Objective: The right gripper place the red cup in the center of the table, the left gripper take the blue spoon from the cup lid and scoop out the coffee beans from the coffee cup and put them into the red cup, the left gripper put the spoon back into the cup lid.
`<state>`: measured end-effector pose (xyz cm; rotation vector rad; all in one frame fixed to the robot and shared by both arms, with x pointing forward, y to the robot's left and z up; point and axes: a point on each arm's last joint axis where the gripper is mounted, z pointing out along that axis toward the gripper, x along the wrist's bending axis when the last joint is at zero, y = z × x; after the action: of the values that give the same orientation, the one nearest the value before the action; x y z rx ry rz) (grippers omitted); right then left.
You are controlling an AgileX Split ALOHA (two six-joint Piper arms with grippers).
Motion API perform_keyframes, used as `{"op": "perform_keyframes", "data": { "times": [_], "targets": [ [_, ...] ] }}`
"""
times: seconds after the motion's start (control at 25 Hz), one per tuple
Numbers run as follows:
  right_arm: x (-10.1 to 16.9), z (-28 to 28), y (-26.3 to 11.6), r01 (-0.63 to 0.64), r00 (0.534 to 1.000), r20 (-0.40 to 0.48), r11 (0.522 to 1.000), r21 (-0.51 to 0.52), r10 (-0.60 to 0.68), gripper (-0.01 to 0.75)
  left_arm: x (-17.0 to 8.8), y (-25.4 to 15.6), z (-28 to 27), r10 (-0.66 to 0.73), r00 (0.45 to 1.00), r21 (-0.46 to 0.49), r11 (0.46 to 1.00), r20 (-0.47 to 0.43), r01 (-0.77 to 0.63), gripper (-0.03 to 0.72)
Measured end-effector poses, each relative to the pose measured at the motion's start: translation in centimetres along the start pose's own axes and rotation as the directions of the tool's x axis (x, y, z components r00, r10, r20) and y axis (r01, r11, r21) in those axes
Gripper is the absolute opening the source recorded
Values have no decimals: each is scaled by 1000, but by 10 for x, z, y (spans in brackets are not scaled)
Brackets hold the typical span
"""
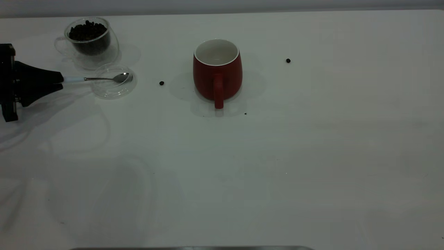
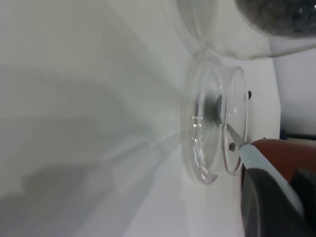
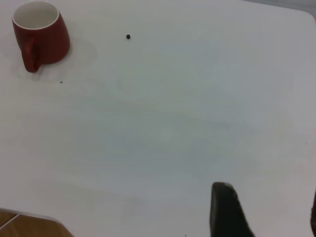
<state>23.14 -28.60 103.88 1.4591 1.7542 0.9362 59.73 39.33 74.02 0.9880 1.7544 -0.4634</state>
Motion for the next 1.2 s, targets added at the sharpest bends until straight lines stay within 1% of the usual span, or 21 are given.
{"op": "perform_keyframes", "data": {
  "times": [0.16,0.28,0.52,0.6,0.68,0.76,0.84,1.2],
  "targets": [
    [0,0,0,0,1000,0,1000,0,0,438,-1,0,0,0,1000,1,1000,12,0,126],
    [0,0,0,0,1000,0,1000,0,0,438,-2,0,0,-3,1000,3,1000,21,3,166],
    [0,0,0,0,1000,0,1000,0,0,438,-3,0,0,-39,999,6,999,37,38,402],
    [0,0,0,0,1000,0,1000,0,0,438,-5,0,-1,-41,997,8,999,59,41,458],
    [0,0,0,0,1000,0,1000,0,0,438,-8,0,-3,-43,994,9,999,99,43,496],
    [0,0,0,0,1000,0,1000,0,0,438,-8,2,-8,-48,991,1,999,128,48,511],
    [0,0,0,0,1000,0,1000,0,0,438,-6,4,-14,-54,989,-10,998,138,56,515],
    [0,0,0,0,1000,0,1000,0,0,438,13,5,-53,-150,982,6,989,113,151,516]
  ]
}}
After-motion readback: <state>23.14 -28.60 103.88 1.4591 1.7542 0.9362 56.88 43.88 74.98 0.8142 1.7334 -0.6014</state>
